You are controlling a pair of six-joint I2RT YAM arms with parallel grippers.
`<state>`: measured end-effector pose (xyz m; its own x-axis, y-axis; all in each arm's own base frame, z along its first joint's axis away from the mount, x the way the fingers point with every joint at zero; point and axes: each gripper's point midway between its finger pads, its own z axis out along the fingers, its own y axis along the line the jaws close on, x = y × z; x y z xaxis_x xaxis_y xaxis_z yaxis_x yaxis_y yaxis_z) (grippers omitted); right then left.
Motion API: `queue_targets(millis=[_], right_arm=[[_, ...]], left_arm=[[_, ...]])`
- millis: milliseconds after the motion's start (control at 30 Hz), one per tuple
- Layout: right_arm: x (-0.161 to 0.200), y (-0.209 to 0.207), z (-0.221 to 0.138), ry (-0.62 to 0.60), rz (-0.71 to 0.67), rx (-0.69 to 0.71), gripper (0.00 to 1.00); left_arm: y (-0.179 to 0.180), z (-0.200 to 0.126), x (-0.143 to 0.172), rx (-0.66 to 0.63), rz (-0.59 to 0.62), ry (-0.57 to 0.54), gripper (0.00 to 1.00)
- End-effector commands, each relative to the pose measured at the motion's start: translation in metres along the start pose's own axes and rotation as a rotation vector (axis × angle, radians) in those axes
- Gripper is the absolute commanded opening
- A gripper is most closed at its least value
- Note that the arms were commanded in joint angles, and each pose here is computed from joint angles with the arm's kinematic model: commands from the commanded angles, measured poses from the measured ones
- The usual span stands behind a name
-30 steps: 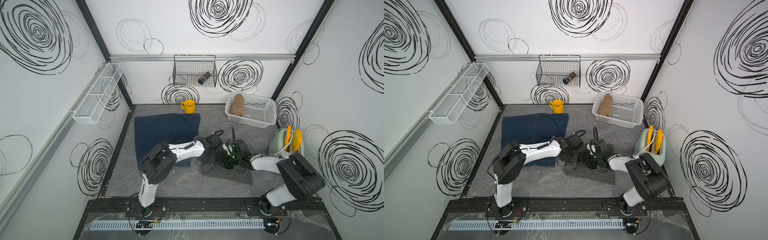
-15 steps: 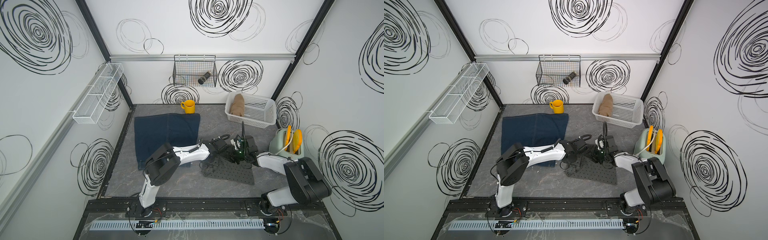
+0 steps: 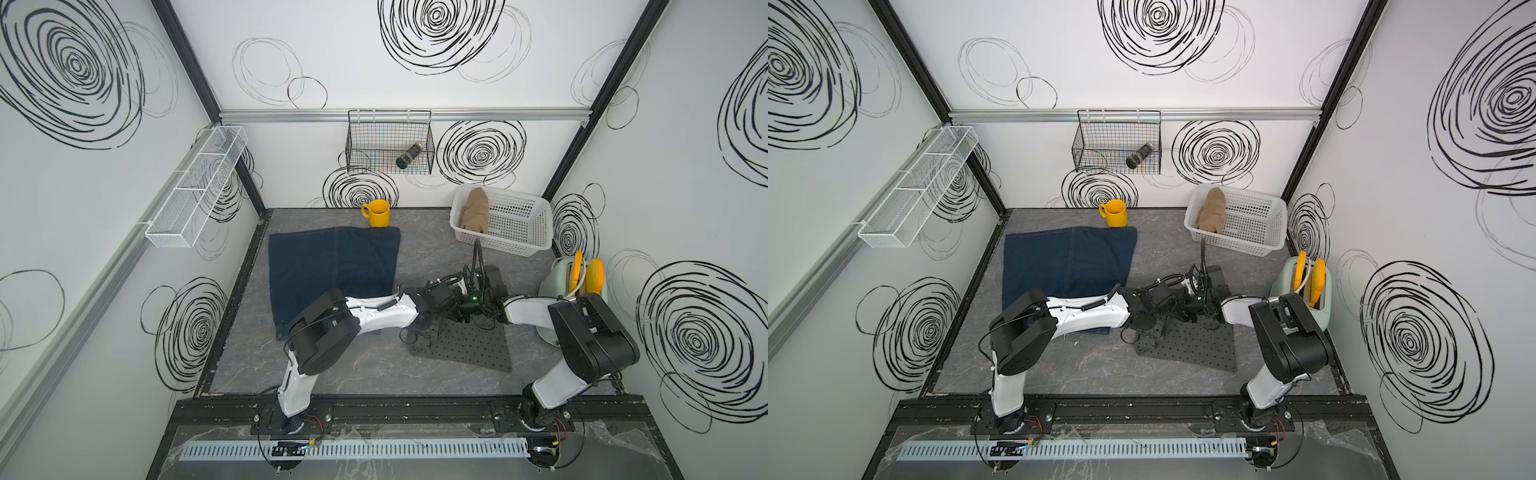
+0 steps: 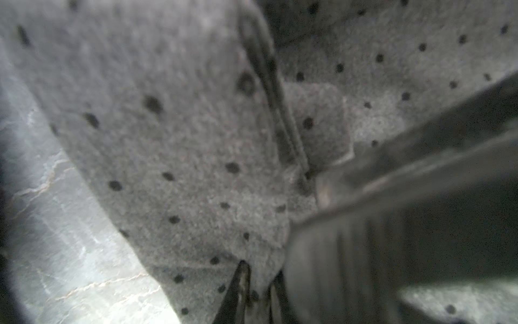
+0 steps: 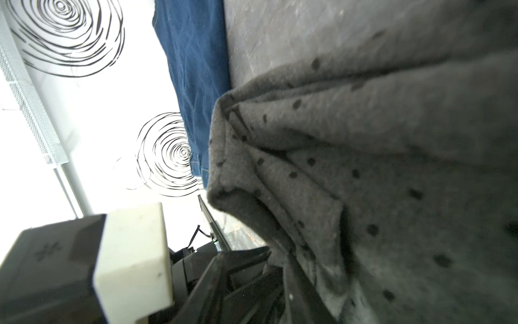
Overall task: Roll up the skirts
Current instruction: Roll the skirt at the center of the board.
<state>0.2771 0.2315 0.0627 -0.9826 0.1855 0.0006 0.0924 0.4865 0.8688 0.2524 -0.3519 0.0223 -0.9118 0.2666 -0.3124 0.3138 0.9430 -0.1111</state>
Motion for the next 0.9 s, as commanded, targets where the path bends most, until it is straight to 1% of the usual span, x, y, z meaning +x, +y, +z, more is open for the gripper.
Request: queue_targets(millis=[0, 100, 167, 267, 333, 400, 500, 567, 633, 700, 767, 867], right_arm=[[0.000, -0.016, -0.011, -0.028, -0.018, 0.096, 0.44], [-0.002, -0.022, -0.016, -0.039, -0.050, 0.175, 0.51], [-0.002, -0.023, -0.017, -0.026, -0.086, 0.226, 0.59], [0.004, -0.015, -0.011, 0.004, -0.152, 0.226, 0.74], [0.008, -0.012, -0.006, 0.024, -0.172, 0.211, 0.81], [0.012, -0.011, 0.001, 0.056, -0.177, 0.190, 0.84], [0.014, -0.009, 0.009, 0.080, -0.166, 0.168, 0.84], [0.015, -0.007, 0.015, 0.094, -0.171, 0.167, 0.81], [0.014, -0.011, 0.019, 0.099, -0.171, 0.196, 0.77], [0.016, -0.015, 0.024, 0.113, -0.172, 0.201, 0.66], [0.017, -0.023, 0.030, 0.134, -0.152, 0.206, 0.51], [0.019, -0.036, 0.032, 0.134, -0.140, 0.227, 0.29]], left_arm=[[-0.005, 0.011, 0.018, 0.046, 0.033, 0.040, 0.17], [-0.005, 0.011, 0.020, 0.051, 0.050, 0.039, 0.17], [-0.003, 0.012, 0.021, 0.047, 0.057, 0.039, 0.17], [-0.002, 0.011, 0.022, 0.054, 0.059, 0.027, 0.17], [-0.003, 0.009, 0.021, 0.070, 0.056, 0.019, 0.17], [-0.005, 0.008, 0.020, 0.084, 0.055, 0.013, 0.18], [-0.009, 0.007, 0.020, 0.107, 0.057, 0.011, 0.18], [-0.011, 0.006, 0.020, 0.120, 0.061, 0.009, 0.18], [-0.013, 0.005, 0.019, 0.127, 0.065, 0.003, 0.18], [-0.015, 0.003, 0.018, 0.138, 0.074, -0.001, 0.19], [-0.015, 0.003, 0.018, 0.135, 0.079, 0.000, 0.21], [-0.013, 0.001, 0.017, 0.128, 0.078, -0.001, 0.27]])
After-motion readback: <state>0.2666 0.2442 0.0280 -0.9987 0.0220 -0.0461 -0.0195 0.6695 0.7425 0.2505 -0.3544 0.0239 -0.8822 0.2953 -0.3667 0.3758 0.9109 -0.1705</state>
